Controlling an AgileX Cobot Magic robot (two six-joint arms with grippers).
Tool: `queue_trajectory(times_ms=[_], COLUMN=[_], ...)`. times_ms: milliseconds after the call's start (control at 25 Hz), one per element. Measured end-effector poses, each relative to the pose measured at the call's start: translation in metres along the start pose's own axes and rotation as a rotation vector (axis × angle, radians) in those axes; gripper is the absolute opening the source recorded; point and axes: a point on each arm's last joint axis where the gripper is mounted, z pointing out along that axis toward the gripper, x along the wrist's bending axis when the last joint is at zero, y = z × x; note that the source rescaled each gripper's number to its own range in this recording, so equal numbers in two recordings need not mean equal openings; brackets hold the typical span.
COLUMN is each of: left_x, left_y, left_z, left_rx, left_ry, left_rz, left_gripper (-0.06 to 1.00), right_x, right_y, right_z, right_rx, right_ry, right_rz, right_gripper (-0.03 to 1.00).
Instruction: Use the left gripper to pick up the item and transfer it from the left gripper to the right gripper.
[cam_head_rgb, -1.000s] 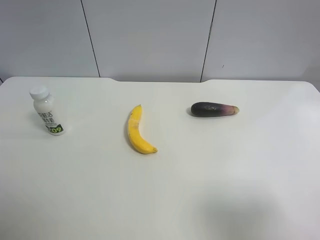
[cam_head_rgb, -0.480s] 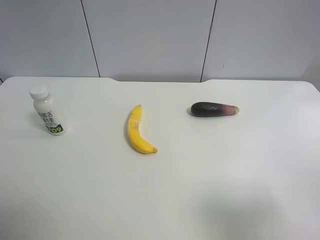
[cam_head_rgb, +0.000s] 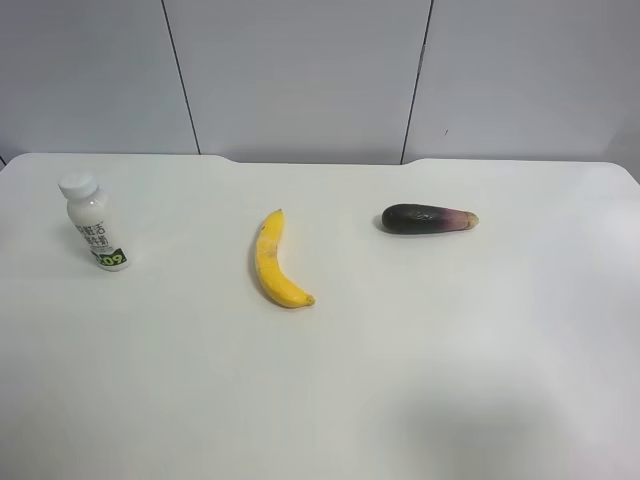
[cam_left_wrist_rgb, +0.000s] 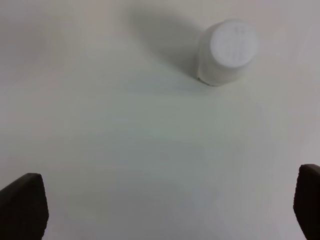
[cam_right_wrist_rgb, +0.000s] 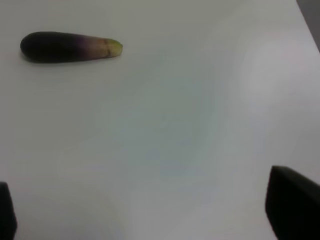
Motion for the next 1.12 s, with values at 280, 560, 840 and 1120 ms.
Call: queue_trajectory(times_ms=[280, 560, 840, 1120], left_x=[-0.01, -0.015, -0.02, -0.037], left_y=[0.014, 0.018, 0.021, 0.04], left_z=[0.052, 0.082, 0.109, 0.118], left_rx=[0.145, 0.227, 0.295, 0.276], left_ry=[-0.045, -0.064, -0.092, -0.113], left_rz=[-0.017, -0.025, -0.039, -0.002], left_gripper=[1.0, 1.0, 1.0, 1.0], right_x=[0.0, 0.0, 0.0, 0.0], right_y=[0.0, 0.0, 0.0, 0.0], right_z=[0.0, 0.0, 0.0, 0.0], right_rx=[0.0, 0.0, 0.0, 0.0], right_ry=[0.0, 0.0, 0.0, 0.0], right_rz=[0.0, 0.0, 0.0, 0.0], right_gripper=[1.0, 1.0, 1.0, 1.0])
